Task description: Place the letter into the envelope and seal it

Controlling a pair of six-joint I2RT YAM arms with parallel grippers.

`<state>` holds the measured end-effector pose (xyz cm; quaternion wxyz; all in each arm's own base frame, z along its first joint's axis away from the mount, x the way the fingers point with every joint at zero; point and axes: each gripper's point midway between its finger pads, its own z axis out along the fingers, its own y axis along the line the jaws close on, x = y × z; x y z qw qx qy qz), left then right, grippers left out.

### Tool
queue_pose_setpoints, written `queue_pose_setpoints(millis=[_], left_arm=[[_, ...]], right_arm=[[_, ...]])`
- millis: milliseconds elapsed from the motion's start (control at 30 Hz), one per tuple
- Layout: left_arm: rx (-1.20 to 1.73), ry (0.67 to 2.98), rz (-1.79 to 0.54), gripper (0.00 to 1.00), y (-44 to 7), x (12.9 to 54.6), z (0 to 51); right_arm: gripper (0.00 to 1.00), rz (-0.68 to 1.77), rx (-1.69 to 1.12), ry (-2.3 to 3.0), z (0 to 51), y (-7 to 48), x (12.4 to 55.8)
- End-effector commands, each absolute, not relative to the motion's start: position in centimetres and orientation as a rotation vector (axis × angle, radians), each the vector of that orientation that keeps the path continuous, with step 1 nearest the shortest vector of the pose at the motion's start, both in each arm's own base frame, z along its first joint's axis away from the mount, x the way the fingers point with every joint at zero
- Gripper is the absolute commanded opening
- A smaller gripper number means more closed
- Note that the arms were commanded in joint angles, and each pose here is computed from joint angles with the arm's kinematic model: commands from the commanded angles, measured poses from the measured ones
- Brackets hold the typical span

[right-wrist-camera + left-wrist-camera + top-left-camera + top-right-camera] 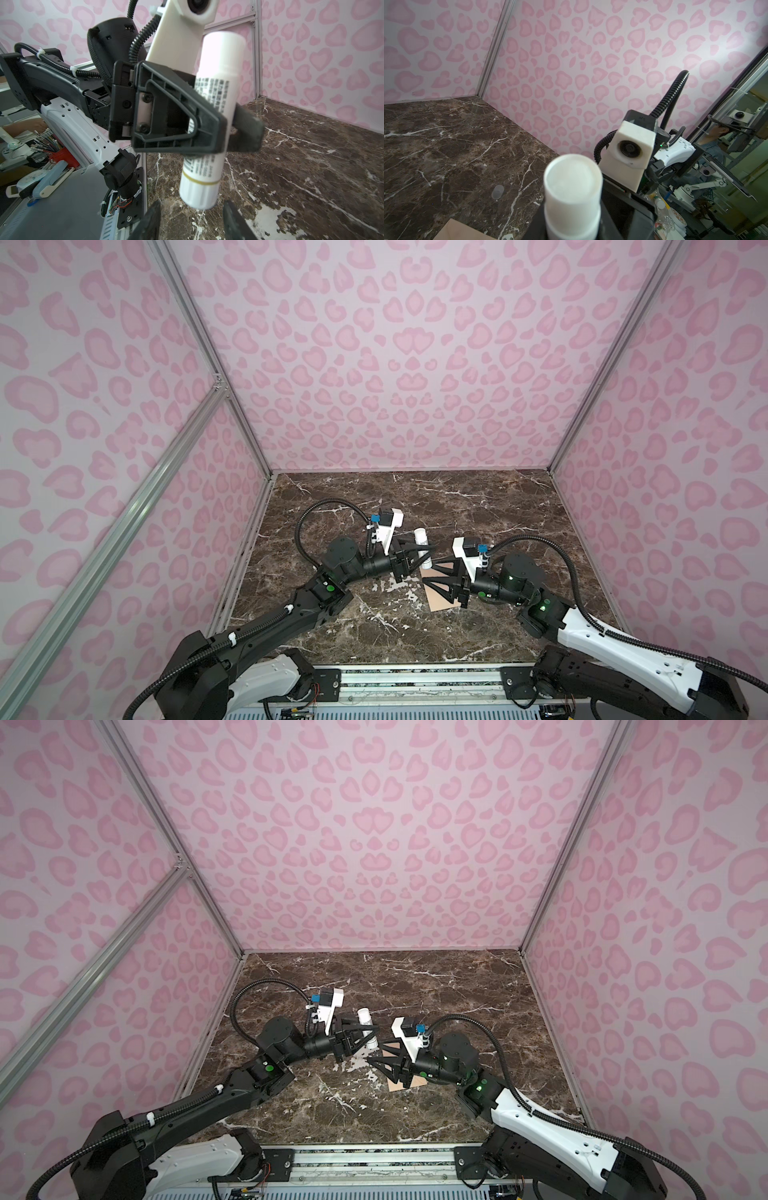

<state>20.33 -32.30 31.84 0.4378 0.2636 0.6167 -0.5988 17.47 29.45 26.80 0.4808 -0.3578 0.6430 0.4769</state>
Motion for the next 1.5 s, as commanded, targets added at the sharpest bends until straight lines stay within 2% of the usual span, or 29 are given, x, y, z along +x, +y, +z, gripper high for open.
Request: queue_pose_setpoints(millis=[0,367,833,1000,1200,1467], left_arm=[[0.697,1.452,-1.519,0.04,-32.5,19.5,33.4],[0.702,1.460,-1.518,0.04,-32.8,19.5,33.1],[0.682,1.512,-1.440,0.04,-33.1,20.3,32.2],[0.607,1.546,-1.326,0.04,-32.4,21.6,31.8],[0.488,1.582,-1.215,0.04,-31.3,23.2,31.4],[0.339,1.610,-1.109,0.04,-30.0,24.8,31.1]], right_arm=[[0.50,1.213,-0.872,1.507,28.2,29.7,17.2],[0.47,1.228,-0.818,1.492,29.1,29.5,18.1],[0.22,1.196,-0.798,1.522,29.0,29.4,18.8],[0.08,1.082,-0.734,1.569,28.8,28.6,20.4],[0.05,0.914,-0.727,1.558,29.4,28.7,20.9],[0.03,0.475,-0.723,1.539,30.4,29.6,20.8]])
